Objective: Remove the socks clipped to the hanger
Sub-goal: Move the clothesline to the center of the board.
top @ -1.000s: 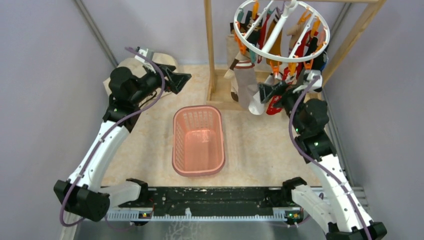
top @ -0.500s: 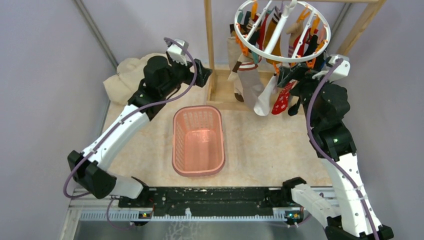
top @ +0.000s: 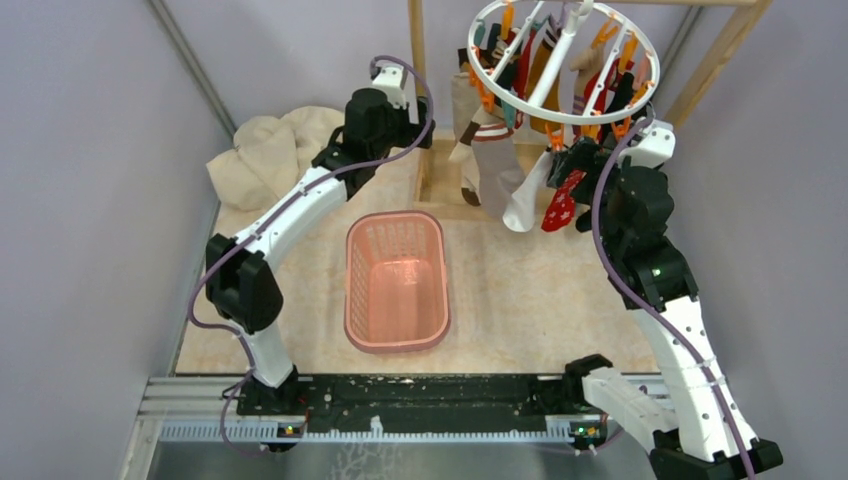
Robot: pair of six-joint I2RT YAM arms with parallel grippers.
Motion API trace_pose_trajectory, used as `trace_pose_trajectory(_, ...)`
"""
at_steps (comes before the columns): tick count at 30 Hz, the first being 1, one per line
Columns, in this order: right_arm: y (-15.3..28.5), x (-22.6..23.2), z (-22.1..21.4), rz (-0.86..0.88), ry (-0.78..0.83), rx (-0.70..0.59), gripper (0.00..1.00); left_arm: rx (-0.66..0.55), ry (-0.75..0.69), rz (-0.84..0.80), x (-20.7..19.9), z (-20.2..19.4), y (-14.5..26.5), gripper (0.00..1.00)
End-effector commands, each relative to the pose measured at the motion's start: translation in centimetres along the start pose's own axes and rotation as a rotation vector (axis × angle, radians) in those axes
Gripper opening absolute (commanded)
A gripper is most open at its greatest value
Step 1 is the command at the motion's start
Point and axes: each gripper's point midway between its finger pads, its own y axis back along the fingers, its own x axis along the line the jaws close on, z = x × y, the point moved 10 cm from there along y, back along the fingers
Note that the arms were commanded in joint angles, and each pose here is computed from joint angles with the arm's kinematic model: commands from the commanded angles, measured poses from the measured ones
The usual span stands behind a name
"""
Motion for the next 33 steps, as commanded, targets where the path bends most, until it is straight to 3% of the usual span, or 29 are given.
trace_pose_trajectory(1, 0.1, -0.1, 0.7, -0.015, -0.003, -0.041, 0.93, -0.175, -0.009, 0.089, 0.3, 3.0, -0.6, 0.99)
trace_pose_trajectory(7, -0.4, -0.1, 0.0, -0.021, 0.007, -0.02, 0.93, -0.297, -0.022, 0.082, 0.5, 1.4, -1.3, 0.99)
trace_pose_trajectory(14, -0.9, 0.1, 0.0, -0.02, 0.019, -0.006, 0.93, -0.317, -0.016, 0.054, 0.3, -0.4, -3.2, 0.77)
trace_pose_trajectory(23, -0.9, -0.2, -0.2, -0.038, 0.051, 0.007, 0.93, -0.332, -0.003, 0.067, -0.1, -1.5, -5.2, 0.67)
trace_pose_trajectory(33, -0.9, -0.5, -1.0, -0.039, 0.065, 0.024, 0.93, -0.339, -0.016, 0.182, -0.6, -2.1, -6.0, 0.34)
